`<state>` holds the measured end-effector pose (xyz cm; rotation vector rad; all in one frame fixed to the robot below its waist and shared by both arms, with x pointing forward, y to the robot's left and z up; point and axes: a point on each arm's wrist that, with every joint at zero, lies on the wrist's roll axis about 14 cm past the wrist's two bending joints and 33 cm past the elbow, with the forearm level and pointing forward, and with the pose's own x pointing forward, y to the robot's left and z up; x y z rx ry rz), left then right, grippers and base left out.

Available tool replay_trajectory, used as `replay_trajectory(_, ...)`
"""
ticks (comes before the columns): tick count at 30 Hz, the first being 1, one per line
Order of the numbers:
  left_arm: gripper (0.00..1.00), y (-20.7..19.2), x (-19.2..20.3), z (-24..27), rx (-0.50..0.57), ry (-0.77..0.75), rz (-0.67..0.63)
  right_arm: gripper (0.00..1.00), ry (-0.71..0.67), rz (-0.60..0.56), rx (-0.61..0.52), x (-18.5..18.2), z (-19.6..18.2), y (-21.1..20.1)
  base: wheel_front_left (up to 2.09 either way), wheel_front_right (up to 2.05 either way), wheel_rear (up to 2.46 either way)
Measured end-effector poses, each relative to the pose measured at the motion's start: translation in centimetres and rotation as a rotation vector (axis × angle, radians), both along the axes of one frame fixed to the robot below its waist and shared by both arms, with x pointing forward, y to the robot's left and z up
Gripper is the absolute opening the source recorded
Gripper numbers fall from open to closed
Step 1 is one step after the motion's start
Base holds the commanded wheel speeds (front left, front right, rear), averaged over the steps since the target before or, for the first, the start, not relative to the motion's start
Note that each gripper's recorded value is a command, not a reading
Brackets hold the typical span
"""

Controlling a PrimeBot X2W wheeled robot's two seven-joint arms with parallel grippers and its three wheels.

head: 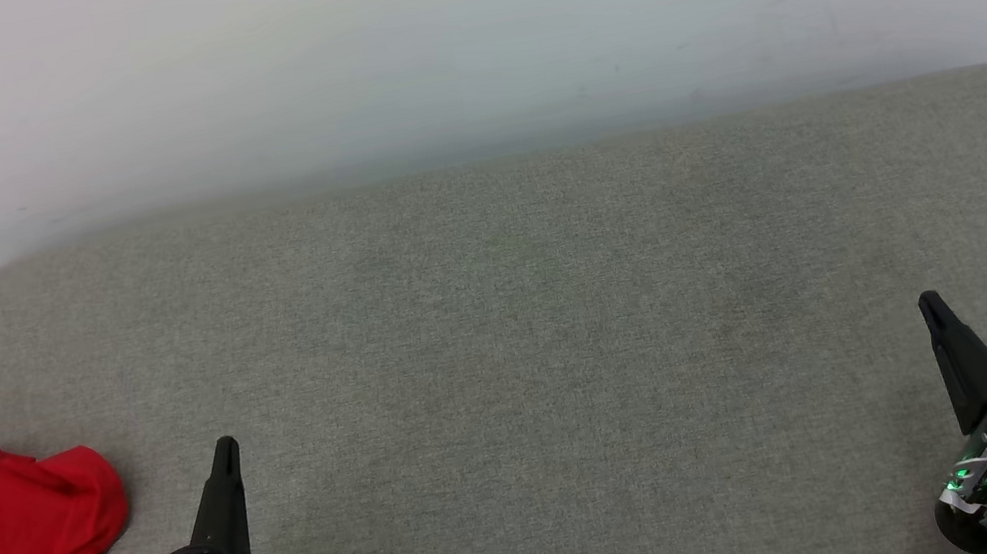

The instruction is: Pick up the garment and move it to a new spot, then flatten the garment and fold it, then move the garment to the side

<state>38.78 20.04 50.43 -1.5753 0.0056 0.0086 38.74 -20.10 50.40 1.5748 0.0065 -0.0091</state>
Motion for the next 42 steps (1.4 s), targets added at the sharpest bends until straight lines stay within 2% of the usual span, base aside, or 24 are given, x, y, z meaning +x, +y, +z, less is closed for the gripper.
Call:
replay_trajectory(28, 0.0, 0.0, 0.0, 0.0, 0.0, 0.0, 0.0, 0.0, 0.0, 0.0, 0.0, 0.0, 0.0, 0.0, 0.0, 0.0, 0.0)
replay_trajectory(29, 1.0, 0.0, -0.1, -0.3, -0.001, 0.009, 0.0, 1.0, 0.009, 0.0, 0.001, -0.1, -0.3, 0.0, 0.0, 0.0, 0.0)
replay_trajectory(34, 1.0, -0.3, -1.2, -2.6, -0.006, 0.079, -0.002, 1.0, 0.08, -0.009, 0.005, -1.4, -2.7, -0.1, 0.0, 0.0, 0.0)
replay_trajectory(42, 1.0, -1.2, -1.0, -1.6, 0.003, 0.045, -0.01, 1.0, 0.046, -0.02, -0.017, -1.3, -1.6, 0.2, 0.0, 0.0, 0.0)
